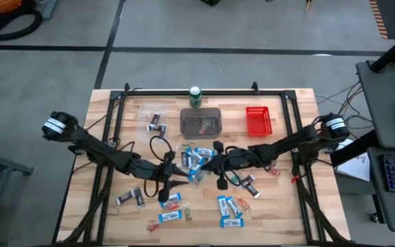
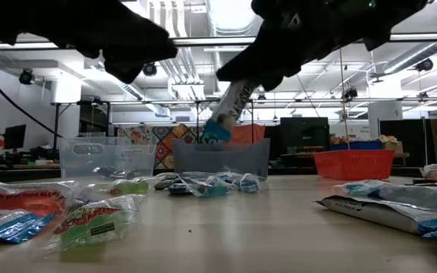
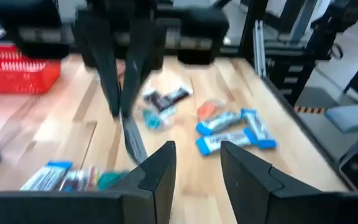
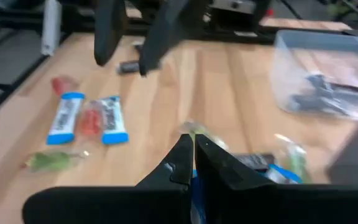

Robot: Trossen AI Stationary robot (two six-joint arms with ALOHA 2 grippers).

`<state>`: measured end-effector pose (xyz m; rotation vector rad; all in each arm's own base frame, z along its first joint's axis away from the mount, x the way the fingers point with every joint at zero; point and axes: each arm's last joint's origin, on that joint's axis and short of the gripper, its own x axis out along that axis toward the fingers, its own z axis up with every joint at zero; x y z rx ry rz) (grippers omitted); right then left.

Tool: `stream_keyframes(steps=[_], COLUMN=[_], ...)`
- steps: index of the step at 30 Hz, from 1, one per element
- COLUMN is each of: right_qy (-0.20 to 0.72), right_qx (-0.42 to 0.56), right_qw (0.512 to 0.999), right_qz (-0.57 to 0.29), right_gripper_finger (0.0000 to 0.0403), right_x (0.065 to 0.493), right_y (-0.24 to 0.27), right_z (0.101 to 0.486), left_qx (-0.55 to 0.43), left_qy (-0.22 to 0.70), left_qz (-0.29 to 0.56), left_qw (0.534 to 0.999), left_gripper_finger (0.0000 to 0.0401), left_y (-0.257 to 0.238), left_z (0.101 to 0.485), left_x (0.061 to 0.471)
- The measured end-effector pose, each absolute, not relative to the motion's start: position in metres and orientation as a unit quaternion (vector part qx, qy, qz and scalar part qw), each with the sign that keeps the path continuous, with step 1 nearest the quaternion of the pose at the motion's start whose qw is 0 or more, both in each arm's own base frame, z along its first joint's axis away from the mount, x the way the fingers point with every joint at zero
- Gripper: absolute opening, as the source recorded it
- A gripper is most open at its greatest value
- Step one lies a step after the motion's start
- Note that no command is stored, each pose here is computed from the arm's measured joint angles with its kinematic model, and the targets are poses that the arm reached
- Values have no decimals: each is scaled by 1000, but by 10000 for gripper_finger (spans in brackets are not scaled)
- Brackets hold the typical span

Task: Organize candy in baskets
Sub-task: Put the white chocolate bar into the red bin

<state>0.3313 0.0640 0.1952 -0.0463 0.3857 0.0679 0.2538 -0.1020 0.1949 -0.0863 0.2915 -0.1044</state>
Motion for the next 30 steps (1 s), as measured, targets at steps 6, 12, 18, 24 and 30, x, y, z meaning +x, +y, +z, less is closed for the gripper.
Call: stream_keyframes(steps=[6, 12, 18, 24, 30], right_qy=[226, 292, 377, 432, 465], right_qx=[-27, 12, 51, 78, 86], right_qw=[974, 949, 894, 848, 820], right_qz=[-24, -117, -235, -295, -323], right_gripper_finger=[8, 8, 8, 9, 9], right_x=[313, 285, 260, 249, 242], right_y=[55, 34, 12, -9, -26], right_z=[214, 243, 265, 272, 267], left_qx=[-60, -116, -246, -290, -252], left_qy=[195, 258, 413, 550, 594], left_qz=[-30, 4, 36, 37, 10], left_qw=[979, 959, 876, 783, 764], left_gripper_finger=[111, 111, 111, 111, 111], left_y=[-95, -86, -80, -90, -109], left_z=[201, 206, 210, 200, 183], left_x=[239, 218, 188, 168, 166])
